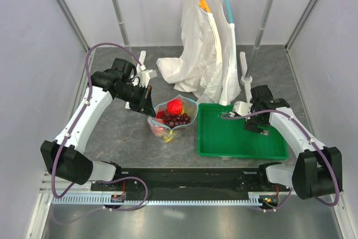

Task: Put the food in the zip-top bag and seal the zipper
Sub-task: Pick up the fake fruit from the bin.

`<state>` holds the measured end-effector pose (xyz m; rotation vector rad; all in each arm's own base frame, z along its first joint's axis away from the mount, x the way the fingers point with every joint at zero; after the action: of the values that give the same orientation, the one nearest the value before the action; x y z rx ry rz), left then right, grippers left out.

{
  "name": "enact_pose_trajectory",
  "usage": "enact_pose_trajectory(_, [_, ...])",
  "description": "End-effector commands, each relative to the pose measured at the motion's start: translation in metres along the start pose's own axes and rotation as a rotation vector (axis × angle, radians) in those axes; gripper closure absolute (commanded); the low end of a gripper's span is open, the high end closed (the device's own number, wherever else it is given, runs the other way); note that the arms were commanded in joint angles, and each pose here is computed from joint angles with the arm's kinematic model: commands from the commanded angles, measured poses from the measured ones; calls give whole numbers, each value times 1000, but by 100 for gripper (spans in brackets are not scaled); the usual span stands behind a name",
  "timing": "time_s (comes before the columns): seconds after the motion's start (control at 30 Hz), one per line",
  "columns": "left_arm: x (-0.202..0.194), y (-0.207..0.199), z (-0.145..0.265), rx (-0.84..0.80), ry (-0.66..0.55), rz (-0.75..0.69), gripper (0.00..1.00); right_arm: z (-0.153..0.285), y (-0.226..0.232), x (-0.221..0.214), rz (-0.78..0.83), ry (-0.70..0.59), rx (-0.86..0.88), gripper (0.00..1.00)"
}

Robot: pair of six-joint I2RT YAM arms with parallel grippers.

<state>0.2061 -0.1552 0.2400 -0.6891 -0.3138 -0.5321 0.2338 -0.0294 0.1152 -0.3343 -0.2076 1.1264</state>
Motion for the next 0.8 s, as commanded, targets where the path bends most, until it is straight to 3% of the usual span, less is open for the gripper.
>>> enact_pose_trajectory(0.0, [2, -4, 5, -17, -28, -31, 98, -6, -17, 5, 53, -14, -57, 2])
enact_pose_trajectory(0.33, [3, -5, 6, -11, -26, -29, 98, -32, -6, 0, 74, 43, 22, 2])
enact_pose_trajectory(0.77, [9, -4, 3, -22, -23, -14, 98, -31, 36, -17, 153, 74, 210, 2])
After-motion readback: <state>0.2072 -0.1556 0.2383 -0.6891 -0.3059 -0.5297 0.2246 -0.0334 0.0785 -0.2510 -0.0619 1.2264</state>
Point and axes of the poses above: each gripper's point midway between its finger pads, its own z axis back along the fingers, its own y axis along the line the jaws close on, x = y × z, the point moved 3 cm from there along z, back along the fingers, and after that the axes turned 5 degrees about -z, right-handed, at the moved point
